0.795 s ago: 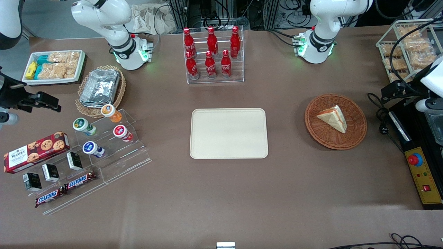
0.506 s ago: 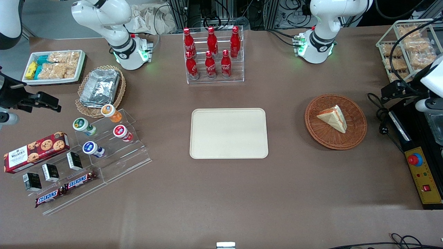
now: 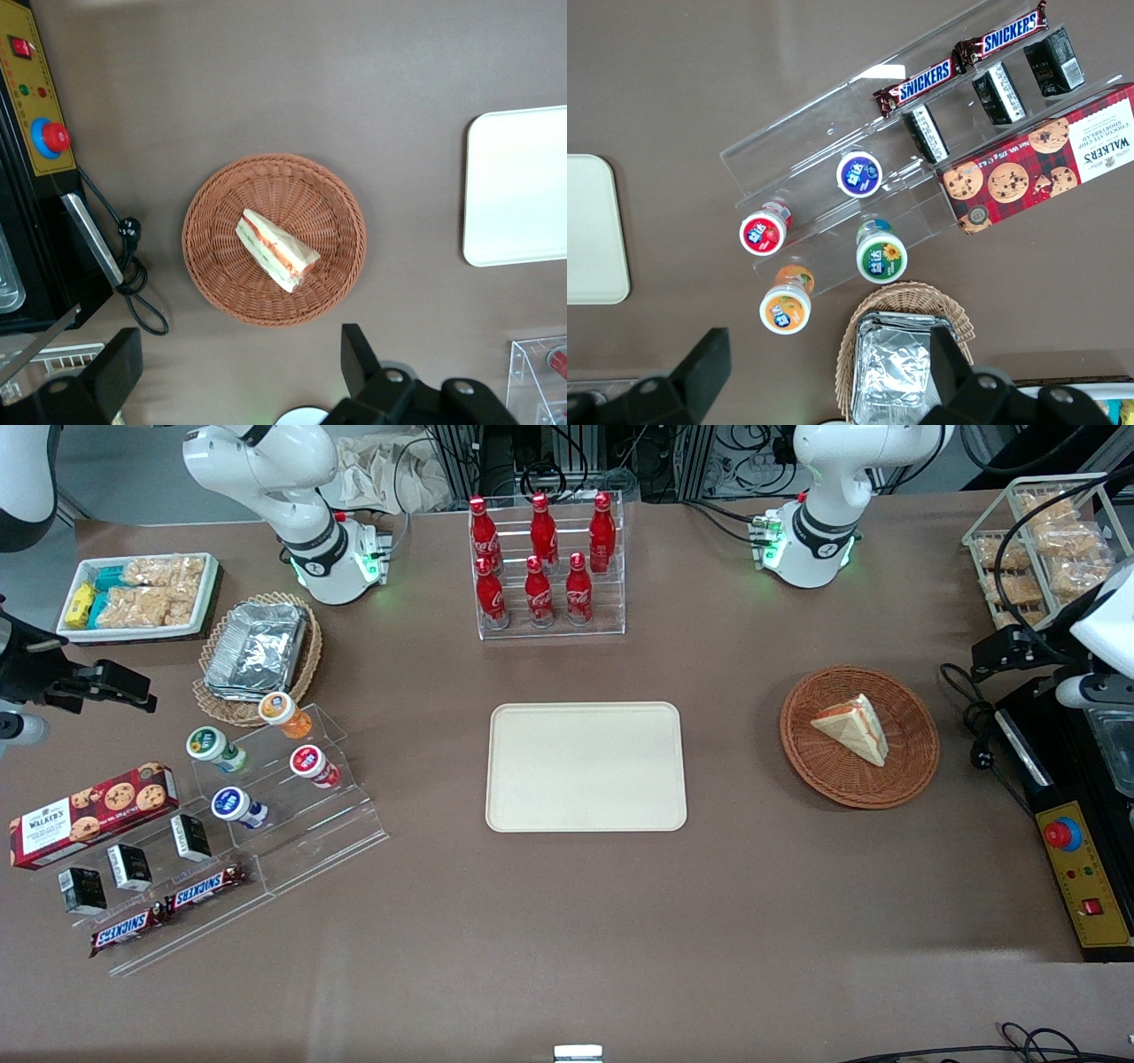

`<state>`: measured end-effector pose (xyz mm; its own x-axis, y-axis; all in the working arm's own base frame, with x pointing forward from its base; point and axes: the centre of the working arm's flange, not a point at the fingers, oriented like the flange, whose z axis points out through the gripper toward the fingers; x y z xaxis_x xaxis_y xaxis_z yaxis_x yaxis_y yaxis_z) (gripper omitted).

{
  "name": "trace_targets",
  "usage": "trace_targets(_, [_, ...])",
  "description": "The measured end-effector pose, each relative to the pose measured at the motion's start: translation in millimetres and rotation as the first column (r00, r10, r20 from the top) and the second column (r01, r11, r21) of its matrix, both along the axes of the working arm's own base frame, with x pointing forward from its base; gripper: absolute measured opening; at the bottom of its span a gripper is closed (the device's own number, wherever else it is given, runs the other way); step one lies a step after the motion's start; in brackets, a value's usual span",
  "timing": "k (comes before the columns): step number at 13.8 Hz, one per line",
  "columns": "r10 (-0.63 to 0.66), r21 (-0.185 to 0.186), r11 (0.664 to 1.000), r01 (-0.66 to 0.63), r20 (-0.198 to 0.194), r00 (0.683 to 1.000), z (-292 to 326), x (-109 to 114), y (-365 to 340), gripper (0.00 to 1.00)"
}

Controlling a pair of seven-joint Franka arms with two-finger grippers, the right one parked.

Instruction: Place sandwich from basket to tray

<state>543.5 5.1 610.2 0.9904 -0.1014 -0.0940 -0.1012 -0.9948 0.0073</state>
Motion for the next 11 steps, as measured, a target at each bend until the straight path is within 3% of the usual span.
trace_targets(5, [0.020,0.006,1.000,-0.020,-0.022,1.000,-9,-24,-6,1.00])
trace_targets(9, [0.117,0.017,0.993,-0.118,0.020,0.993,-56,-59,-11,1.00])
trace_targets(11, [0.179,0.024,0.983,-0.180,0.013,0.984,-88,-76,-9,1.00])
